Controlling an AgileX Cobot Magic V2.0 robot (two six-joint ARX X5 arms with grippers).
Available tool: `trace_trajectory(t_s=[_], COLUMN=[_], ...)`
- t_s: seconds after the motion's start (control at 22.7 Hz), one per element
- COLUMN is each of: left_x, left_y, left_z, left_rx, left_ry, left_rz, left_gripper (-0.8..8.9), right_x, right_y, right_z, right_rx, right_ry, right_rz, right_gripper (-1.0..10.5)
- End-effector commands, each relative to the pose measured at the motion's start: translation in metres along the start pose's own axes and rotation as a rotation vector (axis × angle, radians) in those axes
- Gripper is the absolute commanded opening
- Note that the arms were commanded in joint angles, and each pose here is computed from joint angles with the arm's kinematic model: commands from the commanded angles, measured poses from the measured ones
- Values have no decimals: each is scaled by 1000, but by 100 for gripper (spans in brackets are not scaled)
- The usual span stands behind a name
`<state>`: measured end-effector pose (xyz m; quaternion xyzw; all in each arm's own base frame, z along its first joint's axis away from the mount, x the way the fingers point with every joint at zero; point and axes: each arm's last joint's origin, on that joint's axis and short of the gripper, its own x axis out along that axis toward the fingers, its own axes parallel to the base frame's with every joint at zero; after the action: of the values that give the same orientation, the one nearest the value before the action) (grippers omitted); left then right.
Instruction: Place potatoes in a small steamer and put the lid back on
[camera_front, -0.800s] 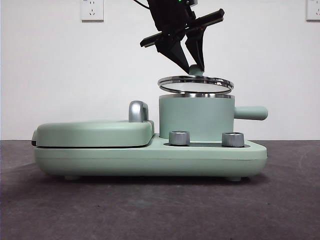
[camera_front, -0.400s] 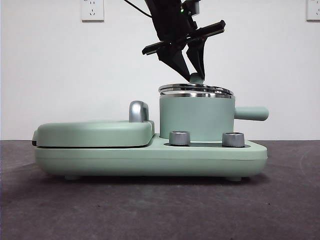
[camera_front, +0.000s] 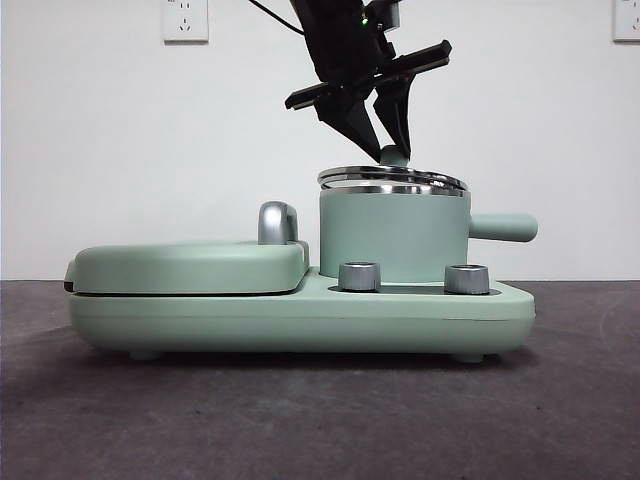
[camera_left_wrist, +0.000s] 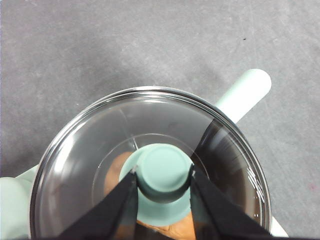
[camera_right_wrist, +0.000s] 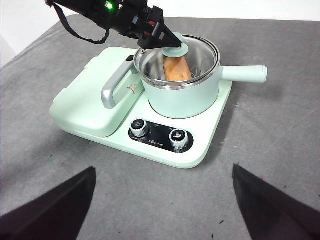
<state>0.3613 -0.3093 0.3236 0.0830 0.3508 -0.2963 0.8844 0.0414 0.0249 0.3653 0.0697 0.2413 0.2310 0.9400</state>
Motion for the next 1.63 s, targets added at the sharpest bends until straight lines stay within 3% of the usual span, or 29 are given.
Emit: trace_trajectory(t_s=[0.04, 0.79, 1.02, 1.24, 1.63], left_x=[-11, -34, -15, -11, 13], left_y=[-8, -8, -7, -7, -5], left_z=[11, 24, 12, 14, 3], left_rx=[25, 43, 31, 28, 26], left_ry=[-67, -173, -75, -106, -36], left_rz=[-32, -20, -10, -13, -2], left_gripper=[5, 5, 5, 5, 5], right_x=[-1, -1, -1, -1, -1], right_y=[1, 1, 1, 1, 1], right_z=[2, 3, 3, 3, 3], right_rx=[21, 31, 31, 31, 34], right_ry=[-12, -19, -20, -19, -19], right_rz=[9, 10, 10, 10, 10], right_gripper=[434, 434, 434, 434, 434])
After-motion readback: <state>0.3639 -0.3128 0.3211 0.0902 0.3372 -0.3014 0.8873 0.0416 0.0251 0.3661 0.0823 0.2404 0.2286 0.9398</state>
